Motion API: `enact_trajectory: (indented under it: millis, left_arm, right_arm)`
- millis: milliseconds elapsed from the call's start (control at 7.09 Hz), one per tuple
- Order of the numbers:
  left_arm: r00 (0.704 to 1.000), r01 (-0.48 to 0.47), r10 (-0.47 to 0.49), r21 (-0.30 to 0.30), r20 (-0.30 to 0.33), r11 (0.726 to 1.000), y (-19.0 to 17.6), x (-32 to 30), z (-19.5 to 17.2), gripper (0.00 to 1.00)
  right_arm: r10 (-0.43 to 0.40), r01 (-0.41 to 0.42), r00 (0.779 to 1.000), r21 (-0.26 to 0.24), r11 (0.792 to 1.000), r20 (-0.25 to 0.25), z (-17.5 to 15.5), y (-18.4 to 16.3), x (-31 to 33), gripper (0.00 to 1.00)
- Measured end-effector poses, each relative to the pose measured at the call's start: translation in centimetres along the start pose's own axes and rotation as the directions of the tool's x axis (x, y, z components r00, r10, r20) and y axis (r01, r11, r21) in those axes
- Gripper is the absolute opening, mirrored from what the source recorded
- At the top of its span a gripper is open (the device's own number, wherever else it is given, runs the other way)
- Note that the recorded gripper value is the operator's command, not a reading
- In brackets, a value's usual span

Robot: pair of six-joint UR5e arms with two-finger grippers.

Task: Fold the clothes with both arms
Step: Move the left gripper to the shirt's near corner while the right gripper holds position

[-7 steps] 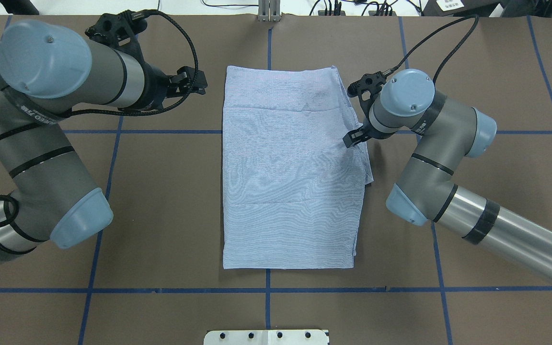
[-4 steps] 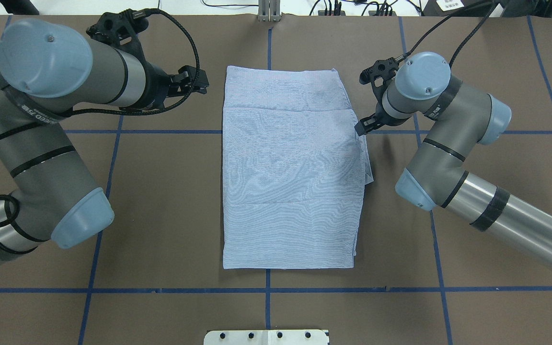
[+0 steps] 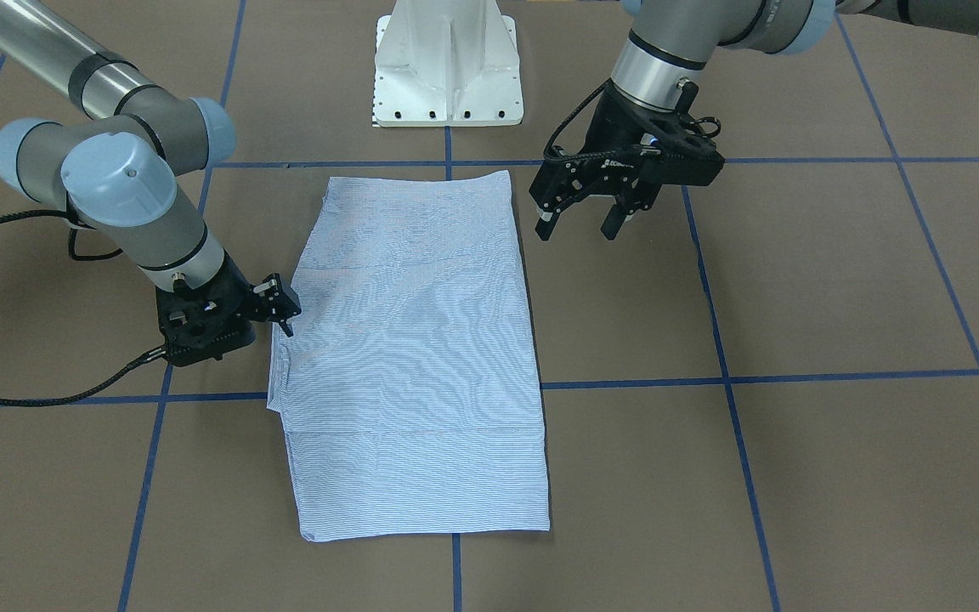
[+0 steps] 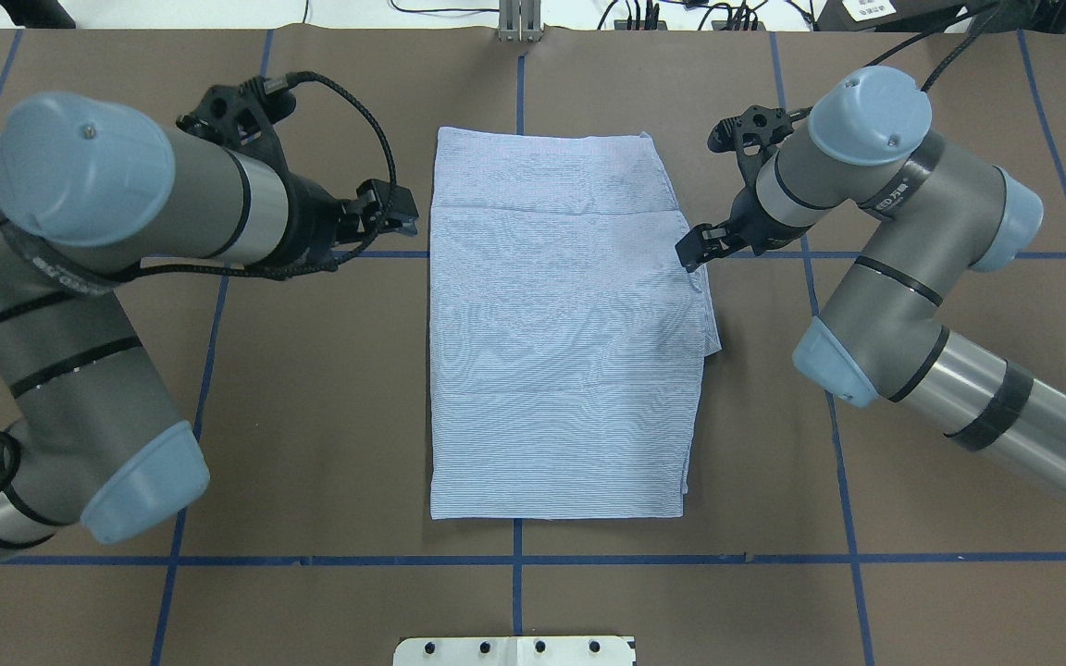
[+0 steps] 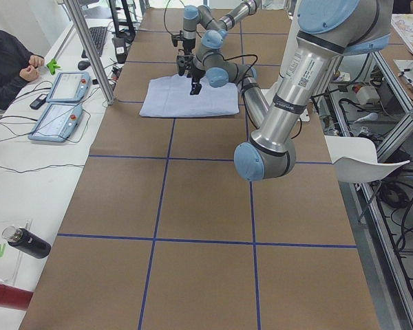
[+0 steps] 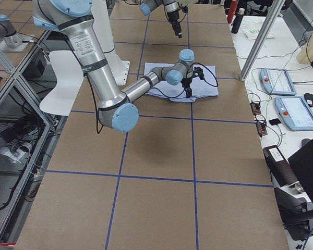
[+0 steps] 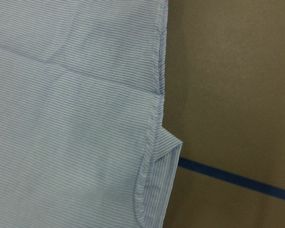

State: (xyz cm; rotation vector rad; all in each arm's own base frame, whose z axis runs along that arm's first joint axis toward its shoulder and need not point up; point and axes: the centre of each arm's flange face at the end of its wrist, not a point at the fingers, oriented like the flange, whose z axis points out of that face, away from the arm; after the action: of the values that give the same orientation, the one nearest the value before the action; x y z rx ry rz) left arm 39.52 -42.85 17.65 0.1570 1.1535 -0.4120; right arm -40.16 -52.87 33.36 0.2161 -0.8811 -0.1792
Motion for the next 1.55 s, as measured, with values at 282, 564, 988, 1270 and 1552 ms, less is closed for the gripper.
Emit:
enact_trajectory:
  millis: [282,564,988,1270,1552]
  left_arm:
    - [0.990,0.108,-0.115,-0.094,-0.077,0.990,6.6,-1.8,1.9,1.00]
    - [0.983,0.149,-0.160,-0.112,-0.094,0.982,12.9,-4.0,4.9,0.99]
    - [0.989,0.149,-0.151,-0.115,-0.010,0.982,18.9,-6.2,10.3,0.99]
    - [0.990,0.138,-0.135,-0.126,0.026,0.982,20.9,-6.9,12.4,0.88]
    - [0.991,0.131,-0.127,-0.138,0.037,0.982,22.0,-6.8,13.1,0.65]
  right_arm:
    - [0.099,-0.099,0.993,-0.006,0.995,0.072,-3.6,3.1,-0.3,1.00]
    - [0.153,-0.151,0.982,-0.028,0.988,0.110,-5.3,4.7,-0.5,1.00]
    - [0.209,-0.206,0.969,-0.036,0.978,0.132,-6.2,5.4,-1.6,1.00]
    - [0.210,-0.207,0.968,-0.040,0.978,0.134,-6.0,5.6,-1.9,1.00]
    - [0.211,-0.207,0.968,-0.039,0.978,0.133,-6.0,5.6,-1.9,1.00]
